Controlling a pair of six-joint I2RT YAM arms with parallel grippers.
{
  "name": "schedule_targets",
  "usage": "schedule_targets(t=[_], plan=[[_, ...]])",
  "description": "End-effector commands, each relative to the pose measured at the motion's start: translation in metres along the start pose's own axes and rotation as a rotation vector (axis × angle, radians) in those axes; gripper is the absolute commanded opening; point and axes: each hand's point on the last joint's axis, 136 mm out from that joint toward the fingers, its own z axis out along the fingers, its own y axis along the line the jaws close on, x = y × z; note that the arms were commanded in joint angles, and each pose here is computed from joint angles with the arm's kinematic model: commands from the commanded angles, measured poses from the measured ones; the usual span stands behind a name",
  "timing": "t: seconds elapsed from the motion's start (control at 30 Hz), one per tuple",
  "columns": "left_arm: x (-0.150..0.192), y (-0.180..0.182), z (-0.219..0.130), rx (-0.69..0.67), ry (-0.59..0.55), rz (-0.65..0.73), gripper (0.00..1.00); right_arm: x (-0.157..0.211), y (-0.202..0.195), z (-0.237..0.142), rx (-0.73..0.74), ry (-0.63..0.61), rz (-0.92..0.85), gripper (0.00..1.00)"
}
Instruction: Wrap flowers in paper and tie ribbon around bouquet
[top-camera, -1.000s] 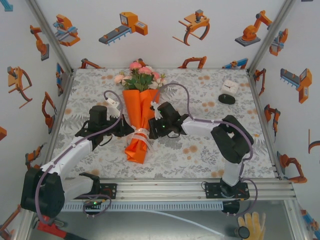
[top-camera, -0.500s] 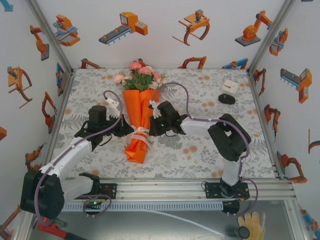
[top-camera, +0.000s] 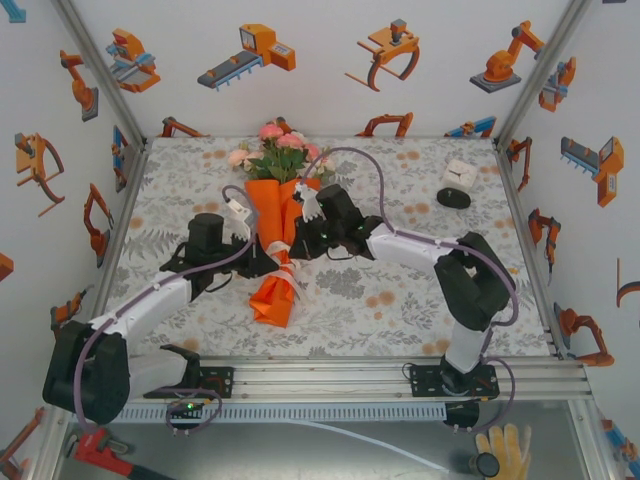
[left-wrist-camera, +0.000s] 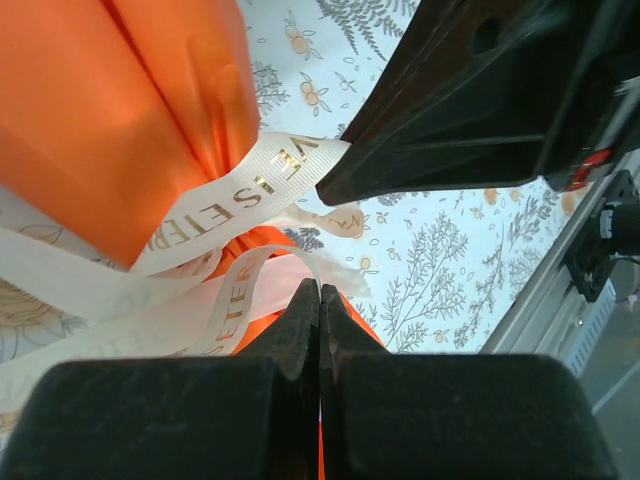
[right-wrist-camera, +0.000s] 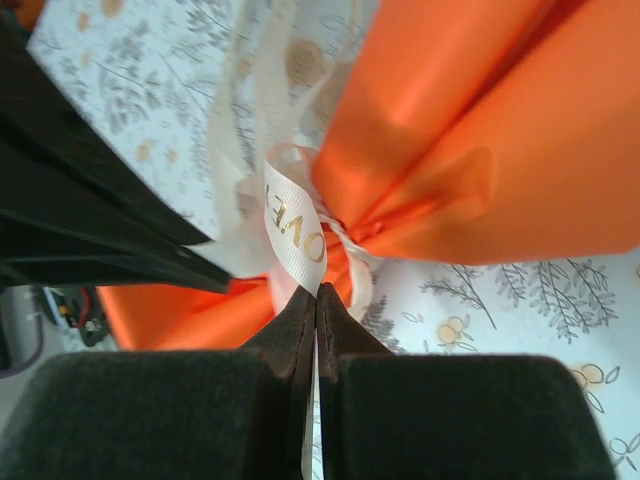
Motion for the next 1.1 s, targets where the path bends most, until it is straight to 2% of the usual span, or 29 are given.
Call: schedule_targets(t=[0.0,0.1,0.37,0.57,0.87,1.07], plan=[[-0.004,-0.005,0.005,0.031,-0.004,0.040,0.00,-0.019,0.026,-0.010,-0.081,-0.047,-0.007,0.04],[-0.005,0.008,0.006,-0.042,-0.007,0.029,0.00,-0.012,0.032,-0.008,-0.112,-0.022,-0.008,0.07],[-0.014,0.022,0.015,-0.089,-0.040,0.024,0.00,0.001,0.051,-0.004,-0.201,0.011,-0.008,0.17],[-0.023,0.022,0.021,-0.067,-0.088,0.020,0.00,0.007,0.058,-0.006,-0.249,0.033,-0.016,0.30],[-0.020,0.023,0.040,-0.002,-0.078,-0.008,0.00,0.001,0.060,-0.005,-0.263,0.003,-0.033,0.38],[-0.035,0.012,0.036,0.060,-0.195,-0.018,0.00,0.006,0.056,0.001,-0.276,0.001,0.019,0.41]])
